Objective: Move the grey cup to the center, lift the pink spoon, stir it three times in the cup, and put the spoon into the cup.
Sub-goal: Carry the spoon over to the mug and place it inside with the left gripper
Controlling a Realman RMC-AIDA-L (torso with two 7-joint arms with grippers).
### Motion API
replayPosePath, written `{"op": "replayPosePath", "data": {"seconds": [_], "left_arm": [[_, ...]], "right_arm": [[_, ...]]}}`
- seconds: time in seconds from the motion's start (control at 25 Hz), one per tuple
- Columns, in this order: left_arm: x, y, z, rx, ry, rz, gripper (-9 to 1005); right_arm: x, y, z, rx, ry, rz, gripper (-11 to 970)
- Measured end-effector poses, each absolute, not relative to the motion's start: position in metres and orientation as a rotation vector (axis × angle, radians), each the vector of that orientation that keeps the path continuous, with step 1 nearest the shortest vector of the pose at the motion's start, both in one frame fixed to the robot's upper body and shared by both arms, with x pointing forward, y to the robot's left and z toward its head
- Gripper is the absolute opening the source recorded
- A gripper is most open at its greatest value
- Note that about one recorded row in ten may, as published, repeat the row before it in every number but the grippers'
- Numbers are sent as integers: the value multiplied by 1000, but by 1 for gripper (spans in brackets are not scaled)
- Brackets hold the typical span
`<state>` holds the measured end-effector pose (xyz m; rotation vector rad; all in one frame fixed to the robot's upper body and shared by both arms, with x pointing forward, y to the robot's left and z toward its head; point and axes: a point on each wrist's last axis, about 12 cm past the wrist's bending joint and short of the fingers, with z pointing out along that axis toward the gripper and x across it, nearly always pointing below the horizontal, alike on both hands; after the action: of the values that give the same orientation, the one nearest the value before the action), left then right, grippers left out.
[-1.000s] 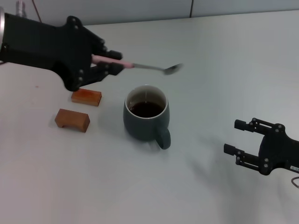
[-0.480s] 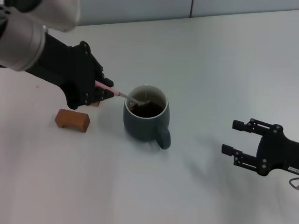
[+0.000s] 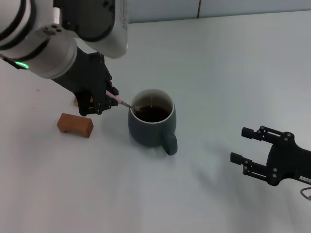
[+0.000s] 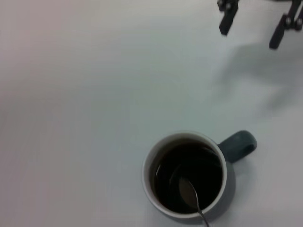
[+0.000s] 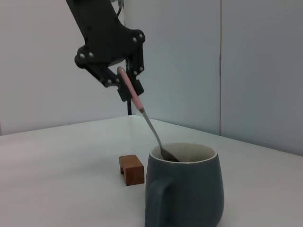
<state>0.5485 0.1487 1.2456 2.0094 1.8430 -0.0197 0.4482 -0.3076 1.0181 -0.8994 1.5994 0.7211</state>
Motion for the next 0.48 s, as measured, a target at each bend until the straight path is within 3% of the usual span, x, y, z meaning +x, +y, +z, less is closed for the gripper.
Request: {"op": "replayPosePath", "data": {"seconds": [0.48], "left_arm": [[554,133,1236,2086,1830,-2,132]], "right_arm": [[447,-308,1017,-902,1605,718,674]]}}
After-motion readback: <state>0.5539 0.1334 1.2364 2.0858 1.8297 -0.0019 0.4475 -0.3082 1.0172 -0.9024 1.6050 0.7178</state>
